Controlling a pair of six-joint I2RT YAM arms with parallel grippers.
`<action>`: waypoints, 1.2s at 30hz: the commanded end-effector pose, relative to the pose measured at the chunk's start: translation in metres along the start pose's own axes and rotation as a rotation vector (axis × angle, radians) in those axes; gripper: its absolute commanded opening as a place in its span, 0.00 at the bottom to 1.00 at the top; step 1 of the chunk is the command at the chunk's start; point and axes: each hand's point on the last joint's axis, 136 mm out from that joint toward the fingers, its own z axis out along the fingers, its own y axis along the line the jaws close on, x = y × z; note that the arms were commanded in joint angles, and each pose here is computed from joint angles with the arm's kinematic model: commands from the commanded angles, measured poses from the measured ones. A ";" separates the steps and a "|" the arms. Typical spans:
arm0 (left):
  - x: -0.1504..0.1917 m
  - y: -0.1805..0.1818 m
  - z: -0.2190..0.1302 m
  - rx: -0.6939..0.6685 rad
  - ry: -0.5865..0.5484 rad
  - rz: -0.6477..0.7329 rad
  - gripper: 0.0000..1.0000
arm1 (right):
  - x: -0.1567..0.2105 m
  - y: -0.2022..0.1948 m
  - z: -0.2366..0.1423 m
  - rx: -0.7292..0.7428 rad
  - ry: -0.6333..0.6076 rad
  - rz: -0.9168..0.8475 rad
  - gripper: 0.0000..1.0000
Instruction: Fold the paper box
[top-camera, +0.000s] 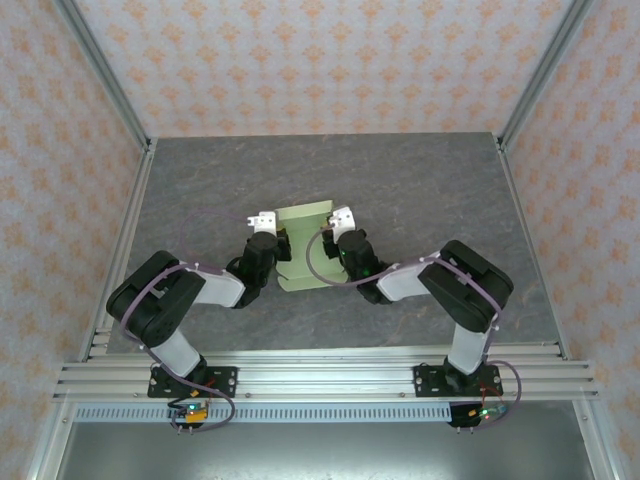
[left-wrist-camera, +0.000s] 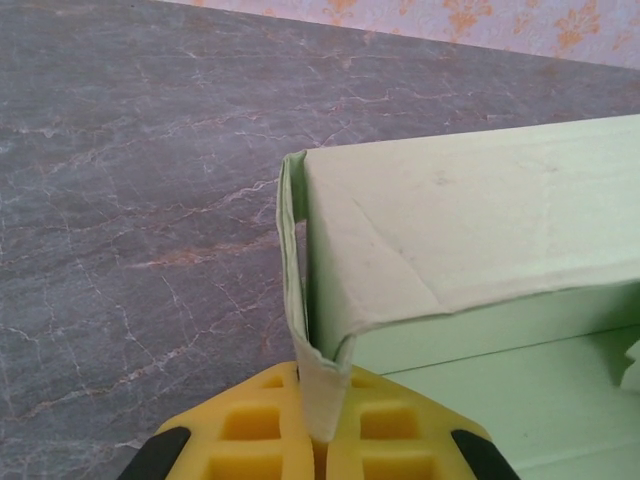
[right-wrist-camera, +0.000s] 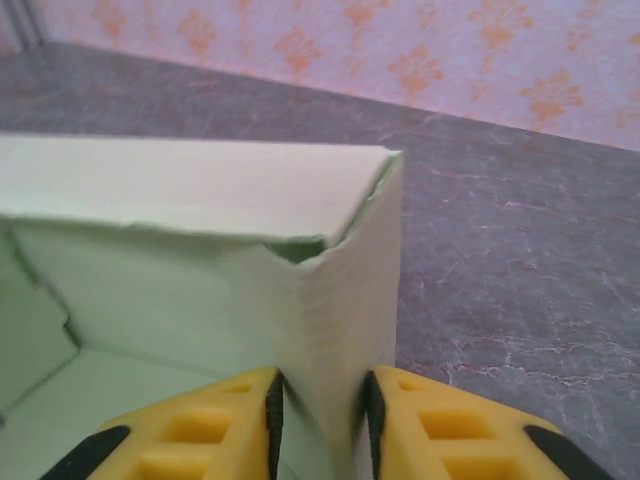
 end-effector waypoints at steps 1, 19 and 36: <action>-0.004 -0.010 -0.005 0.027 -0.005 -0.045 0.00 | -0.021 0.000 0.008 0.046 -0.090 0.076 0.36; 0.003 -0.023 -0.005 0.004 0.059 -0.150 0.00 | -0.047 -0.026 0.021 0.239 -0.197 0.134 0.31; -0.007 -0.019 -0.010 -0.075 0.076 -0.220 0.00 | -0.025 -0.067 0.017 0.549 -0.172 0.191 0.11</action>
